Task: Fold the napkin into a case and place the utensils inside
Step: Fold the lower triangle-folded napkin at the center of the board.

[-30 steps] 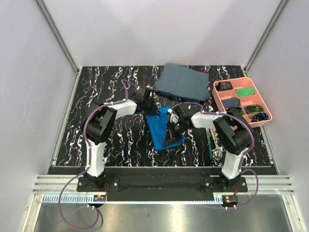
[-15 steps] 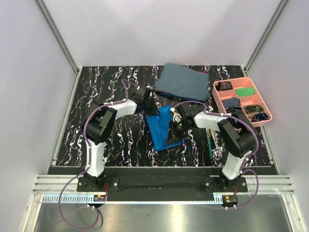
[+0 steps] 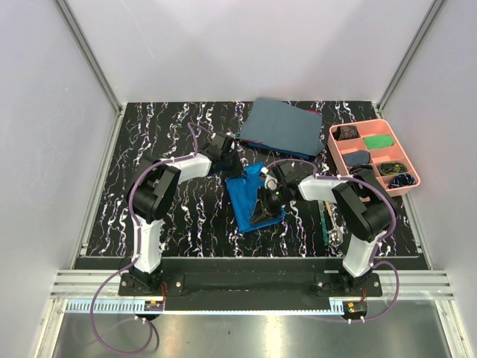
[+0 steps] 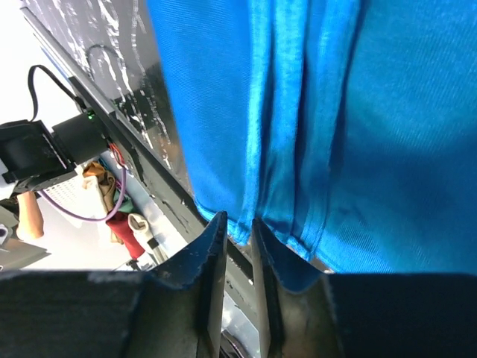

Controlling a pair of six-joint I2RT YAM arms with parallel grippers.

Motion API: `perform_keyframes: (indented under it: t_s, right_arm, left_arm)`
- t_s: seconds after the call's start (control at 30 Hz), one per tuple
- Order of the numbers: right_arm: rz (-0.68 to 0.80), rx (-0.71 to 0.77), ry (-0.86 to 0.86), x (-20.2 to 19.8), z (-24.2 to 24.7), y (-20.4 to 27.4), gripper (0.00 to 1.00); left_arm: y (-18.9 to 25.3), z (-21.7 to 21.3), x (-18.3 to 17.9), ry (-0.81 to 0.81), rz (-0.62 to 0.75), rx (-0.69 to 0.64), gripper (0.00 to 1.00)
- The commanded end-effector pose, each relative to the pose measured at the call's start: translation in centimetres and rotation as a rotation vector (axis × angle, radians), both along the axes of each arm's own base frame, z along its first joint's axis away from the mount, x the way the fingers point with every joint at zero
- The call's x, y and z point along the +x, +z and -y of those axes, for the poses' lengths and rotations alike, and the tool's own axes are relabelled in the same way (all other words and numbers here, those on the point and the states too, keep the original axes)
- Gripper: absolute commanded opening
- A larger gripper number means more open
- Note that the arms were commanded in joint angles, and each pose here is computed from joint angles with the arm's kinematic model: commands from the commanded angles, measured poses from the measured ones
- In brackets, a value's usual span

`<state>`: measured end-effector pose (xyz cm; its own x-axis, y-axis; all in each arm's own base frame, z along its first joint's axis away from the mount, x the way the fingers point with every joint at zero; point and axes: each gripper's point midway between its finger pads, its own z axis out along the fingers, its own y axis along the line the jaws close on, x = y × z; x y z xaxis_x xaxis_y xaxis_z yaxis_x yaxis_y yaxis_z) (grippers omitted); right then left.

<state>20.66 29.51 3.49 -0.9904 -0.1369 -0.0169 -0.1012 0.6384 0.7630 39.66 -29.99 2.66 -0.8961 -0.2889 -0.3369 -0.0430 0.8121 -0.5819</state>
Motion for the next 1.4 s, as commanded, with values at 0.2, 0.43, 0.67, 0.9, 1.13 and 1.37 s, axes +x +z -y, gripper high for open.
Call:
perform_keyframes:
  t_s: [0.2,0.43,0.67,0.9,1.13,1.37]
  right_arm:
    - [-0.036,0.023,0.018,-0.8,-0.7,-1.5,0.31]
    - [-0.045,0.060,0.019,-0.9,-1.6,-0.6,0.27]
    - [-0.055,0.122,0.006,-0.6,-2.5,0.7,0.13]
    - [-0.014,0.080,-0.040,0.4,-1.1,0.8,0.00]
    - [0.070,-0.092,-0.072,1.3,2.3,-0.1,0.00]
    - [0.101,-0.200,-0.092,1.5,4.0,-1.9,0.00]
  left_arm:
    - [1.9,0.8,1.1,-0.016,0.050,-0.040,0.03]
    - [1.9,0.8,1.2,-0.015,0.052,-0.038,0.03]
    - [1.6,0.6,1.1,-0.015,0.045,-0.032,0.03]
    - [1.6,0.3,1.2,-0.014,0.047,-0.028,0.03]
    - [1.4,0.4,1.3,-0.020,0.045,-0.047,0.02]
    - [1.7,0.6,1.6,-0.022,0.061,-0.059,0.02]
